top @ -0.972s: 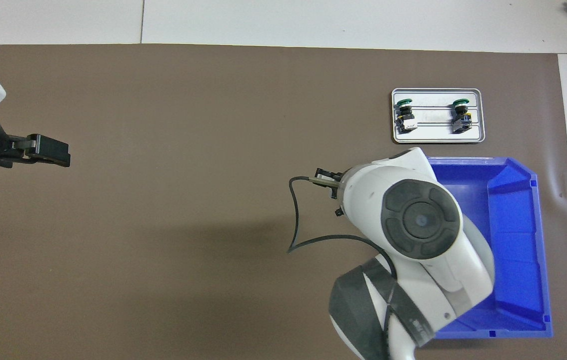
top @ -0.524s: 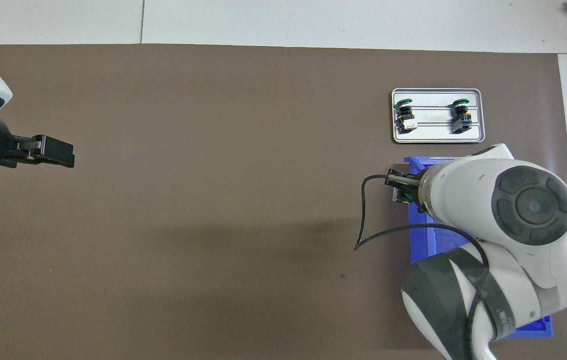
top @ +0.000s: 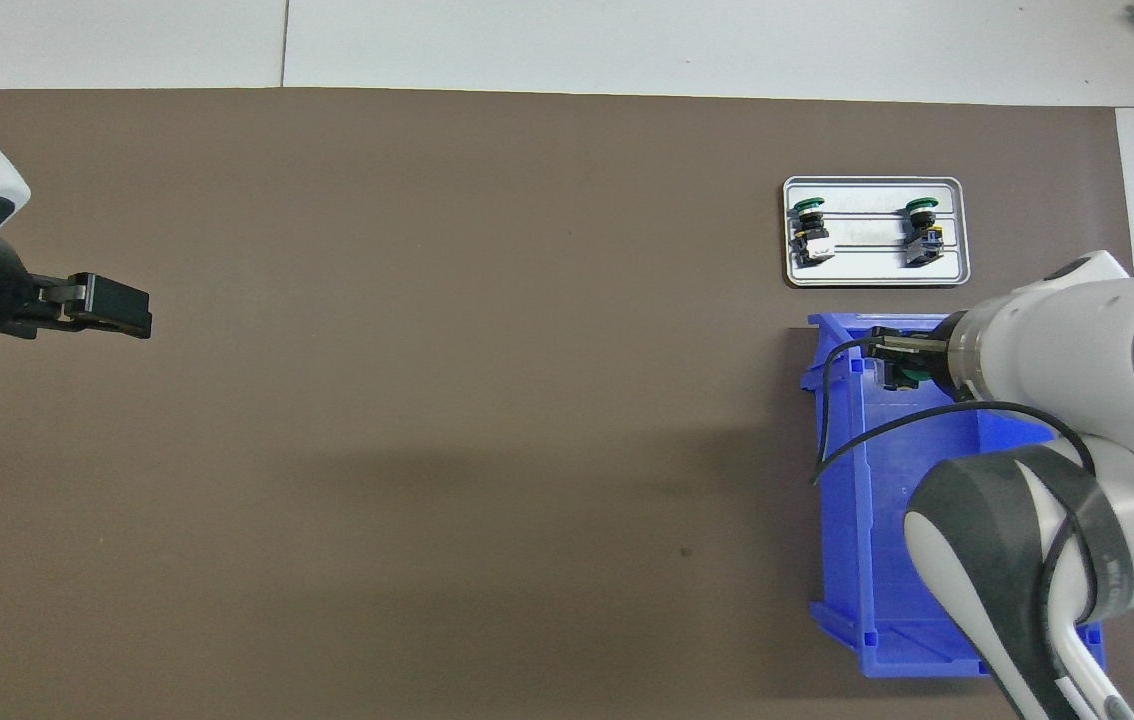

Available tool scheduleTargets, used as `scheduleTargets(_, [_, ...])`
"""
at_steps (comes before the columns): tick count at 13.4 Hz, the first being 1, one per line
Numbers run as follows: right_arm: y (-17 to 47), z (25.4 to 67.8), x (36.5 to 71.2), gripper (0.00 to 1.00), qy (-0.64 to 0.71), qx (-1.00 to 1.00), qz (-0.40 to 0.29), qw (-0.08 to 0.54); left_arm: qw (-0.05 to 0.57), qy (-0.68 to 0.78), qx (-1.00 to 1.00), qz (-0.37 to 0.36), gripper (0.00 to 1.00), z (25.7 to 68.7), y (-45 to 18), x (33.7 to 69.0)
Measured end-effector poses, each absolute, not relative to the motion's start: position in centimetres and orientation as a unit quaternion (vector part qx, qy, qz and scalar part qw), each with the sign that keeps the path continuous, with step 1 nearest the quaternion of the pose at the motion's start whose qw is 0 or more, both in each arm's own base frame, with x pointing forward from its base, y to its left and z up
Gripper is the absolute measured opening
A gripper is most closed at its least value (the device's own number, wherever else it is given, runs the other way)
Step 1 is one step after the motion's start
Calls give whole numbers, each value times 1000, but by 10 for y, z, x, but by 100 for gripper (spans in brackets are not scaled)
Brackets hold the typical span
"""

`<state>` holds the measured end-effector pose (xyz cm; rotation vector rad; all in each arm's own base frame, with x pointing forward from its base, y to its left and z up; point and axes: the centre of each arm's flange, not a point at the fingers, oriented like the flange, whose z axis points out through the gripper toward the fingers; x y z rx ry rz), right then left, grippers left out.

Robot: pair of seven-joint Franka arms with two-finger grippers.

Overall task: Place and press button with both arms
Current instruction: 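Lower the button into the blue bin and open the right gripper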

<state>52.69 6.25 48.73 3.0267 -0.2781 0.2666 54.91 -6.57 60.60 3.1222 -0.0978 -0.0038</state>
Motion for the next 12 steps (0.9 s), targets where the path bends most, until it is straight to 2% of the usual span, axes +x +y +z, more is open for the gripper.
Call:
scheduleTargets(4, [25,440,532,34,-63,993,87,47,9,-31,999,-1,100,606,-66,549])
scheduleTargets(9, [-3,367,556,34,-55,994,84,40,9,-32,999,-2,100,606,-66,549])
scheduleTargets(12, [-6,354,558,34,-46,995,76,40,9,-32,999,-2,100,605,-66,549])
